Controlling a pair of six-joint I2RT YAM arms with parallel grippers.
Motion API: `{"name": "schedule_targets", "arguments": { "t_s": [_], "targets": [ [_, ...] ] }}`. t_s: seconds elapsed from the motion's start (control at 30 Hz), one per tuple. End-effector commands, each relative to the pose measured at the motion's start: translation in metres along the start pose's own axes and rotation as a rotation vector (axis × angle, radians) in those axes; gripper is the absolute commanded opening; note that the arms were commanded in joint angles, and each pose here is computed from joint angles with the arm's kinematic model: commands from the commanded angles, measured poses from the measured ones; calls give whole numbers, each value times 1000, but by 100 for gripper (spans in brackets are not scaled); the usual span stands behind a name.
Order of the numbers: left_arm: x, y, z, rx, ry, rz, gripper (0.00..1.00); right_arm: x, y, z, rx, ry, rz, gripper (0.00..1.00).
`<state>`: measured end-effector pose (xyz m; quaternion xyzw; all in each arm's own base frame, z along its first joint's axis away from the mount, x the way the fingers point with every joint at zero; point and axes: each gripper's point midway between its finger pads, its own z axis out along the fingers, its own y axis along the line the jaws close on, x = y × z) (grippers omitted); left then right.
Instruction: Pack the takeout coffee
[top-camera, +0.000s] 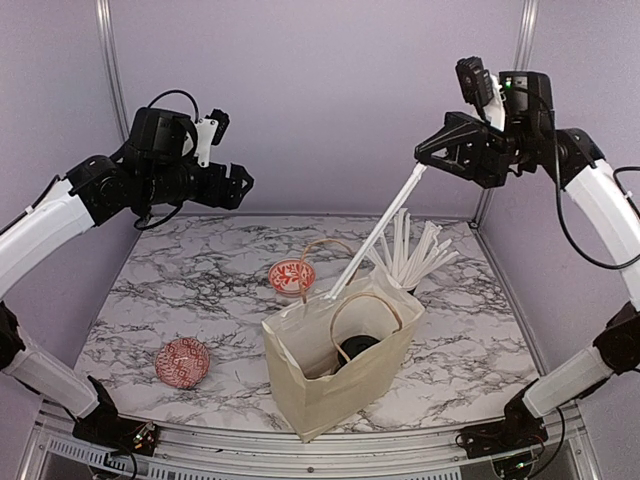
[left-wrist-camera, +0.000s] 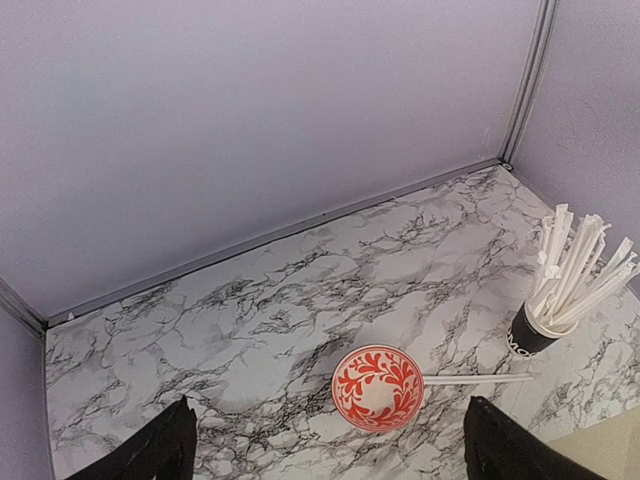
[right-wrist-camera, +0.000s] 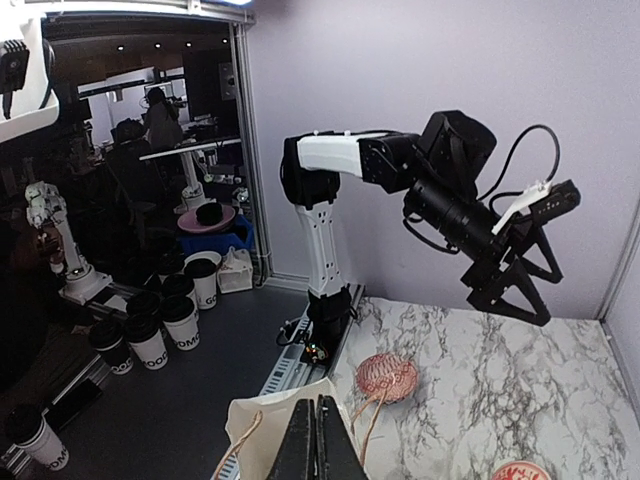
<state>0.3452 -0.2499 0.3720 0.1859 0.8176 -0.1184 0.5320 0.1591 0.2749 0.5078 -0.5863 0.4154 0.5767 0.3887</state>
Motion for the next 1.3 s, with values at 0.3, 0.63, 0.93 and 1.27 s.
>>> {"name": "schedule_targets", "arguments": {
  "t_s": [0.3,0.63,0.93,1.27],
  "targets": [
    [19,8,-7,-19,27,-13,94,117,2,81,-25,261,105,31],
    [34,30,3,-136,70,-4,99,66,-75,-6,346,208,-15,60],
    [29,111,-19,-403,0,-144,99,88,-163,-214,1282,129,87,99],
    [57,139,-29,-529,-49,-78,99,149,-138,-285,1663,214,99,99]
  ]
}}
